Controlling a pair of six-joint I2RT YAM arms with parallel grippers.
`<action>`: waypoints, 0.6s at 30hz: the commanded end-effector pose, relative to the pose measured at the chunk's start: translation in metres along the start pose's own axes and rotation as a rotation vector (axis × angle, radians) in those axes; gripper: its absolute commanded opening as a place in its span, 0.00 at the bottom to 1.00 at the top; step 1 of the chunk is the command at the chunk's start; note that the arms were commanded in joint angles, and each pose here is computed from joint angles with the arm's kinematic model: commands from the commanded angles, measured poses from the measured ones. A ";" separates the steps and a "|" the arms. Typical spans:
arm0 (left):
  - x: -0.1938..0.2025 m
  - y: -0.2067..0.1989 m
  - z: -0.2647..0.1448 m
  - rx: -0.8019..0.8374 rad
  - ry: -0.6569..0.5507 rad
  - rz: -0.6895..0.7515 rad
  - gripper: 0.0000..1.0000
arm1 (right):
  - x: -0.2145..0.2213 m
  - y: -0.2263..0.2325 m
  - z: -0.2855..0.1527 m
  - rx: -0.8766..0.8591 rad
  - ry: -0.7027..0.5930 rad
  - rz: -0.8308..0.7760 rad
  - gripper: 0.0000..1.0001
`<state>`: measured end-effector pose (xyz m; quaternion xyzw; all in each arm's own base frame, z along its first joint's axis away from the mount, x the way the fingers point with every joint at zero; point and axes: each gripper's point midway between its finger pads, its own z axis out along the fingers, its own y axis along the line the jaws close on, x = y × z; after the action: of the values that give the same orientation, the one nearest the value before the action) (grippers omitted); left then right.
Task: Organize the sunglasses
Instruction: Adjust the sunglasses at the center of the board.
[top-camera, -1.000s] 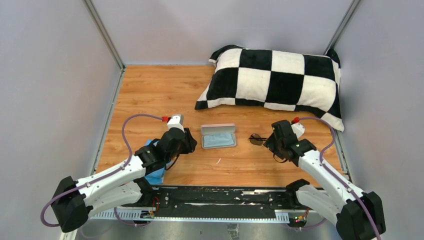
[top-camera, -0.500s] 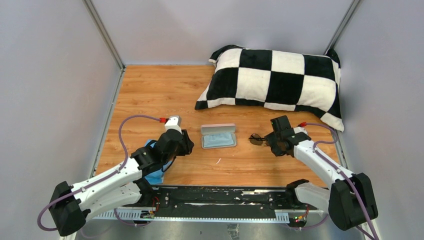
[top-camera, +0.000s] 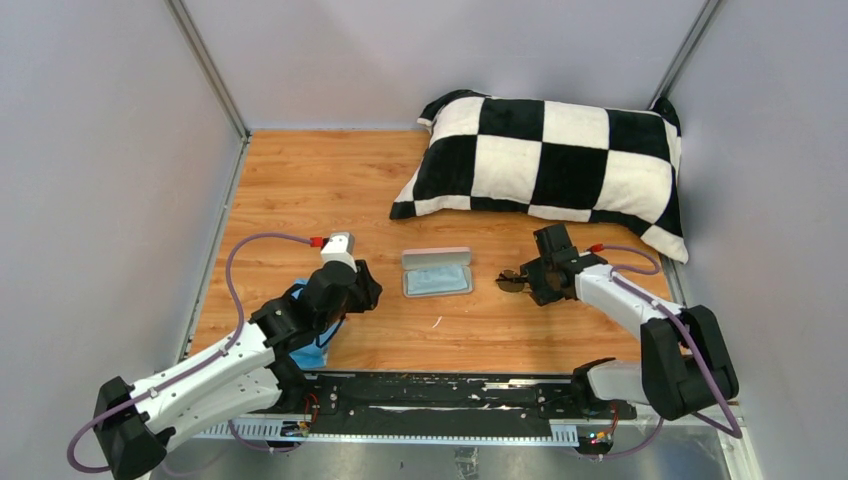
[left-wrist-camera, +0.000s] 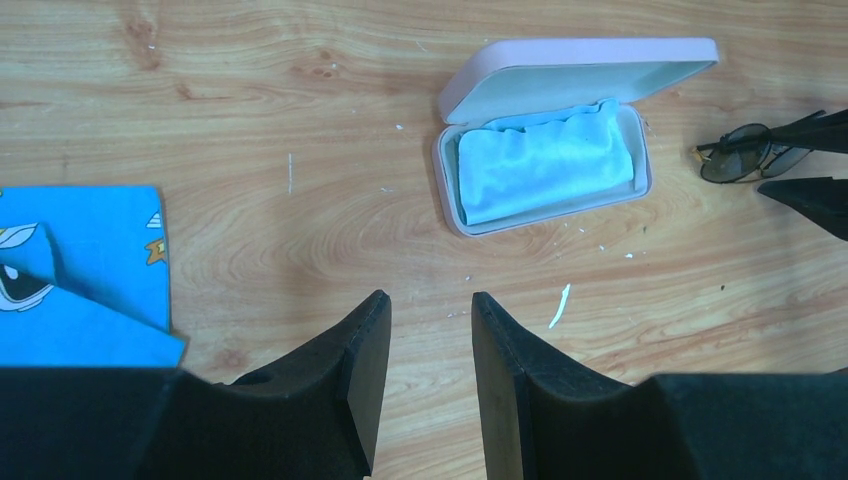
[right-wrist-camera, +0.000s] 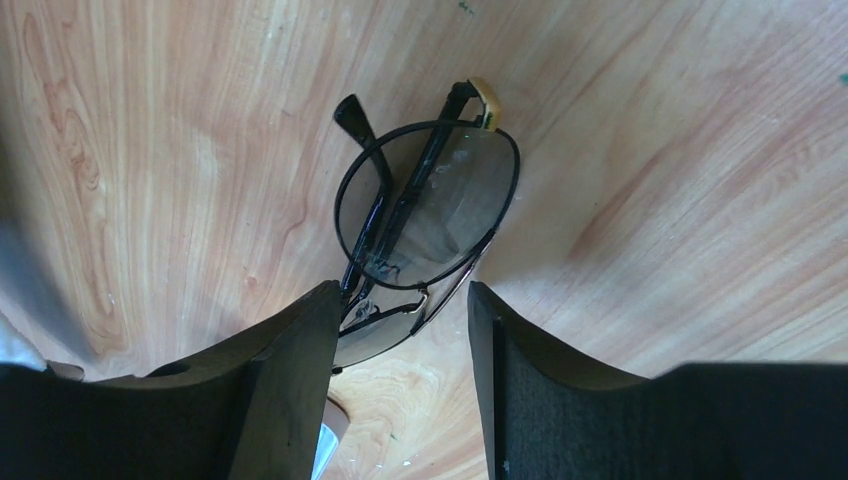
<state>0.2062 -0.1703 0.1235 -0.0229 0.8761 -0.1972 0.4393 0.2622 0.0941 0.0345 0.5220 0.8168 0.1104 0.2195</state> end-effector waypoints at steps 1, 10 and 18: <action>-0.005 0.008 -0.005 -0.029 -0.023 0.013 0.41 | -0.012 -0.007 0.006 0.046 -0.051 0.044 0.54; -0.004 0.009 -0.004 -0.034 -0.021 0.010 0.41 | -0.003 -0.013 0.013 0.131 0.005 -0.070 0.52; 0.000 0.008 -0.002 -0.024 -0.012 -0.001 0.41 | 0.000 -0.027 0.013 0.187 0.084 -0.411 0.51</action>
<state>0.2045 -0.1646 0.1245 -0.0246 0.8756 -0.1911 0.4430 0.2720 0.0986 0.0249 0.4556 0.8668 0.0655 0.1916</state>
